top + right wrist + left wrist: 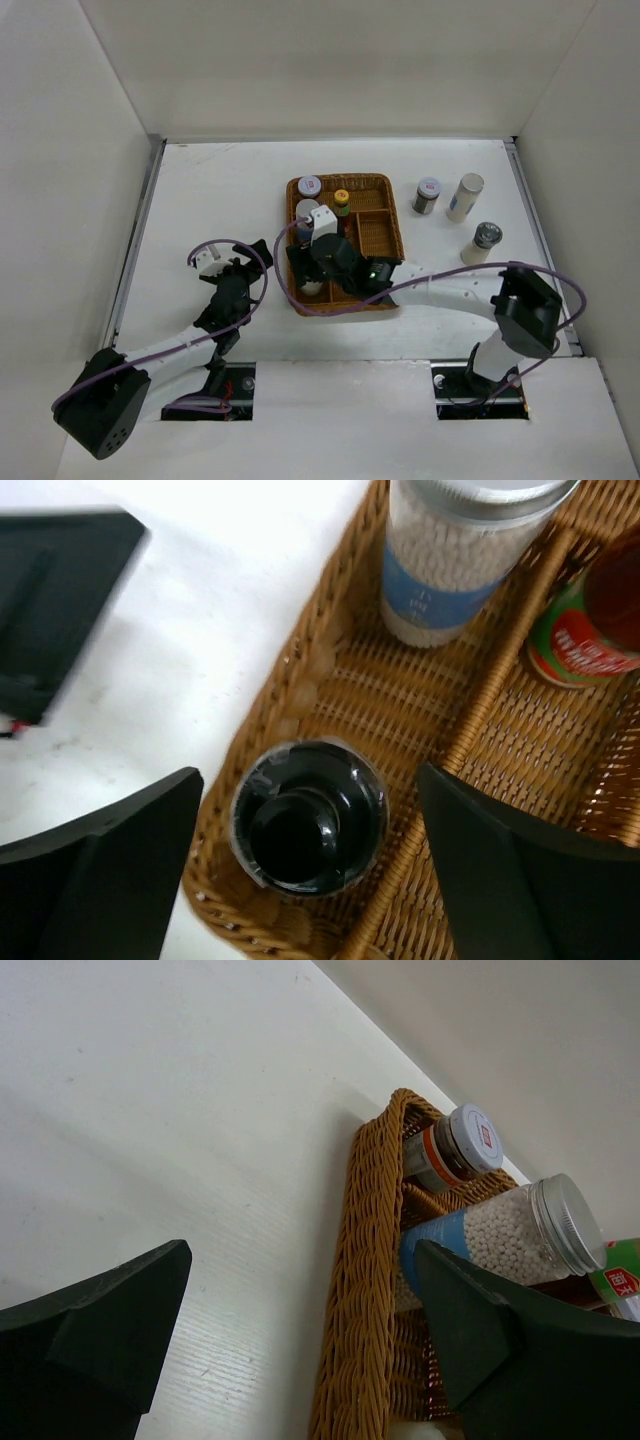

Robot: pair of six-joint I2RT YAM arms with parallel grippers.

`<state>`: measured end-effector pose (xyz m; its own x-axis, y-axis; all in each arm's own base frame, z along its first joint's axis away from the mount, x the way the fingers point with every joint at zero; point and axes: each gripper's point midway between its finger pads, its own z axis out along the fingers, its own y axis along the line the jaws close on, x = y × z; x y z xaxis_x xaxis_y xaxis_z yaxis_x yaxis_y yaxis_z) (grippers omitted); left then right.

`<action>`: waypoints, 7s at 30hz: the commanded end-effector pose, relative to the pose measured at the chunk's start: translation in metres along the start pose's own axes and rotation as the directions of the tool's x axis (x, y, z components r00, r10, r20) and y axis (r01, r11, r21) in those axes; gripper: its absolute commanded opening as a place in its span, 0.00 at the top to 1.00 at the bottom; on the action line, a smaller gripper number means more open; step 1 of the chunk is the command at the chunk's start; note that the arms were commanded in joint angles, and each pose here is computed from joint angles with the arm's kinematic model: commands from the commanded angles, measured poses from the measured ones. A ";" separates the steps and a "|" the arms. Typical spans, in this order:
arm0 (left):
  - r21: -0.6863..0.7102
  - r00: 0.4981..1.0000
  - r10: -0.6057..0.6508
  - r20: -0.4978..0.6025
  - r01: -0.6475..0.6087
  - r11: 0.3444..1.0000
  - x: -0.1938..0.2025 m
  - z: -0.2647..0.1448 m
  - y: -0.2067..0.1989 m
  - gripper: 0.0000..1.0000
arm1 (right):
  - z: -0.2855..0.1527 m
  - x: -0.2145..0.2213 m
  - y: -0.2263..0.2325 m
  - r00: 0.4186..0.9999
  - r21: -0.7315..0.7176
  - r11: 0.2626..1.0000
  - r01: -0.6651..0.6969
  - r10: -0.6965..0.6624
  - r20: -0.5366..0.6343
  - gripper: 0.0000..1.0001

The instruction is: Organize the condiment bottles

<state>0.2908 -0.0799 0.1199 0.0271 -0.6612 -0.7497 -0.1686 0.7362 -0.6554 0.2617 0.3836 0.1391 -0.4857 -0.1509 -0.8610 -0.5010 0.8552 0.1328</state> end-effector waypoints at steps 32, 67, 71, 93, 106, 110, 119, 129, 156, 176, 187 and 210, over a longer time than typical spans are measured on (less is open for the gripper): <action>0.025 1.000 -0.023 -0.007 0.023 0.999 0.003 0.005 -0.013 0.04 | -0.079 -0.086 -0.468 0.904 0.750 0.505 -0.427 0.251 0.346 0.00; 0.028 1.000 -0.019 -0.020 0.019 0.999 0.006 0.007 -0.012 0.04 | -0.118 -0.120 -0.063 0.904 -0.011 0.985 -0.174 0.164 0.394 0.47; 0.034 1.000 -0.025 -0.016 0.025 0.999 0.004 0.006 -0.013 0.04 | -0.097 -0.090 -0.066 0.934 0.051 0.987 -0.153 0.127 0.335 0.46; 0.031 0.999 -0.013 -0.038 0.014 0.999 0.012 0.009 -0.013 0.04 | -0.099 -0.096 -0.104 0.922 0.111 0.975 -0.192 0.141 0.360 0.00; 0.038 0.999 -0.015 -0.040 0.016 0.999 0.012 0.008 -0.015 0.04 | -0.041 -0.107 -0.349 0.886 0.527 0.730 -0.436 0.244 0.395 0.00; 0.044 0.999 -0.022 -0.034 0.023 0.999 0.010 0.007 -0.017 0.04 | -0.009 -0.095 -0.378 0.901 0.553 0.715 -0.427 0.283 0.330 0.00; 0.026 0.999 -0.004 -0.046 0.006 1.000 0.015 0.009 -0.012 0.04 | 0.027 -0.078 -0.406 0.910 0.572 0.707 -0.415 0.319 0.266 0.03; 0.022 0.999 -0.003 -0.046 0.004 1.000 0.015 0.010 -0.012 0.04 | 0.026 -0.047 -0.412 0.920 0.632 0.674 -0.383 0.342 0.193 0.19; 0.045 0.999 -0.023 -0.038 0.024 0.999 0.011 0.008 -0.017 0.04 | -0.009 -0.110 -0.203 0.916 0.273 0.909 -0.316 0.217 0.337 0.49; 0.047 0.999 -0.018 -0.046 0.020 0.999 0.013 0.008 -0.017 0.04 | -0.044 -0.089 -0.239 0.914 0.402 0.847 -0.349 0.212 0.346 0.14; 0.078 0.998 -0.030 -0.052 0.034 0.996 0.013 0.004 -0.026 0.04 | -0.205 -0.016 -0.382 0.830 0.750 0.359 -0.556 0.198 0.521 0.00; 0.082 0.998 -0.033 -0.051 0.037 0.996 0.012 0.002 -0.026 0.04 | -0.150 0.014 -0.430 0.825 0.726 0.394 -0.563 0.323 0.464 0.26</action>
<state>0.2927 -0.1021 0.1096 -0.0523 -0.6592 -0.7502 -0.1220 0.7498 -0.6503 0.3419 -0.0685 0.1252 -0.3056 0.3563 -0.8830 0.6387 0.7645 0.0874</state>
